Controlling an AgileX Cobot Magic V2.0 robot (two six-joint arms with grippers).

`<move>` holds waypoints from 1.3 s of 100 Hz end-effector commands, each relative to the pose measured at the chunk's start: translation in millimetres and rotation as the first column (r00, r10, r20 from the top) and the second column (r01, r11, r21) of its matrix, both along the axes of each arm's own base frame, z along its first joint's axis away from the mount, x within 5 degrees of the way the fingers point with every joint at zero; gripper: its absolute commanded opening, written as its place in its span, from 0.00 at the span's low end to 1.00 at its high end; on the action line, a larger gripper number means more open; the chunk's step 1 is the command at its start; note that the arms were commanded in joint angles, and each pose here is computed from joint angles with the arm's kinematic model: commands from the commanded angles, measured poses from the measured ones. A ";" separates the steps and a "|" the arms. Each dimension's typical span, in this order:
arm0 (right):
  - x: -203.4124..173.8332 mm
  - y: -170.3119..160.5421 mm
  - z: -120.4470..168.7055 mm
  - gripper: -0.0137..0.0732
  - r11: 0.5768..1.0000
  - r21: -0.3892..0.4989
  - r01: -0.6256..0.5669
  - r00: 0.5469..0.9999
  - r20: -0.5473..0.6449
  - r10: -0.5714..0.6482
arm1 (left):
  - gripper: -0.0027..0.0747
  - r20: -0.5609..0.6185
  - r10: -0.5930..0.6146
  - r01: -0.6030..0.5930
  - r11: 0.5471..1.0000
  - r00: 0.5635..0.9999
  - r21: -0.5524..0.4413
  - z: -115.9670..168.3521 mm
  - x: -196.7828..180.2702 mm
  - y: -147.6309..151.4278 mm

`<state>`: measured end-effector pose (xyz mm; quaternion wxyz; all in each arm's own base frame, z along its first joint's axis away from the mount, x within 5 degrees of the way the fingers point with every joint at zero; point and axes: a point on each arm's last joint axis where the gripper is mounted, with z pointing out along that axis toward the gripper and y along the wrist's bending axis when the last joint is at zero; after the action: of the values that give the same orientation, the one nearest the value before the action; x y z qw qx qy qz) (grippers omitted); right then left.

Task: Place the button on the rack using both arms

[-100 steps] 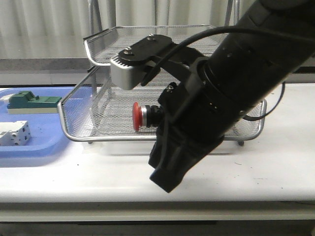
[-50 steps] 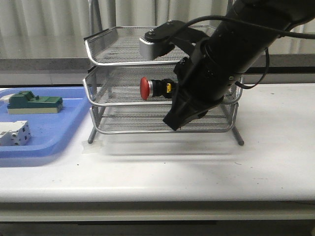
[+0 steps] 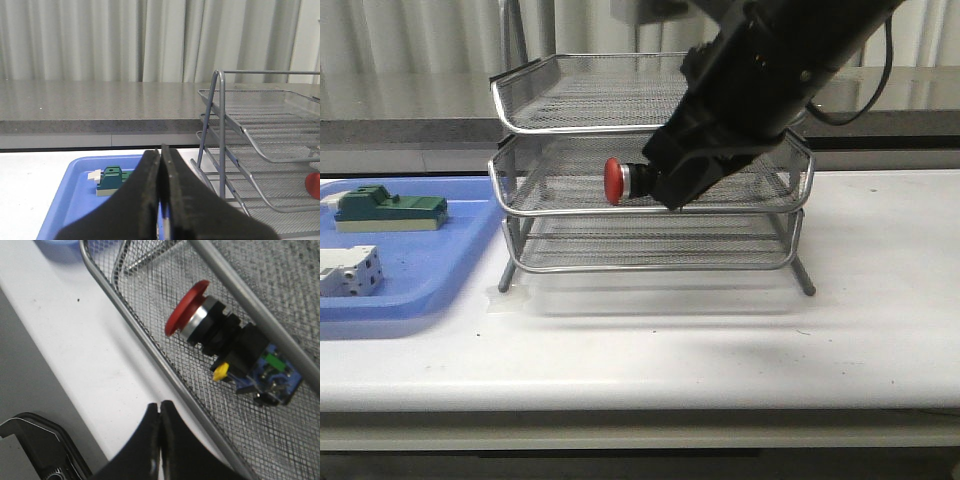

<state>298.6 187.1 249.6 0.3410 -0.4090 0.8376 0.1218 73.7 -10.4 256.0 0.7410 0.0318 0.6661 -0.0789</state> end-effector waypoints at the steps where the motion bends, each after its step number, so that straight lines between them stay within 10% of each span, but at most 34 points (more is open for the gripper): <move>1: -7.0 -10.0 39.9 0.09 0.995 0.087 0.048 0.996 0.066 -0.054 | 0.01 0.069 0.035 -0.033 0.999 0.997 -0.027 14.0 0.1 3.2; 30: -34.8 -81.5 83.8 0.09 0.939 0.178 0.294 0.945 0.093 -0.313 | 0.01 0.069 0.035 -0.033 0.999 0.997 -0.027 14.0 0.1 3.2; 85: -163.6 -186.2 98.5 0.09 0.707 0.366 0.605 0.645 0.296 -0.705 | 0.01 0.069 0.035 -0.033 0.999 0.997 -0.027 14.0 0.1 3.2; 130: -224.3 -182.2 66.0 0.09 0.704 0.425 0.568 0.600 0.371 -0.709 | 0.01 0.069 0.035 -0.033 0.999 0.997 -0.027 14.0 0.1 3.2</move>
<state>75.1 6.3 304.1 0.5881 -0.0552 0.8069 -0.0040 73.7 -10.4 256.0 0.7410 0.0318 0.6661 -0.0789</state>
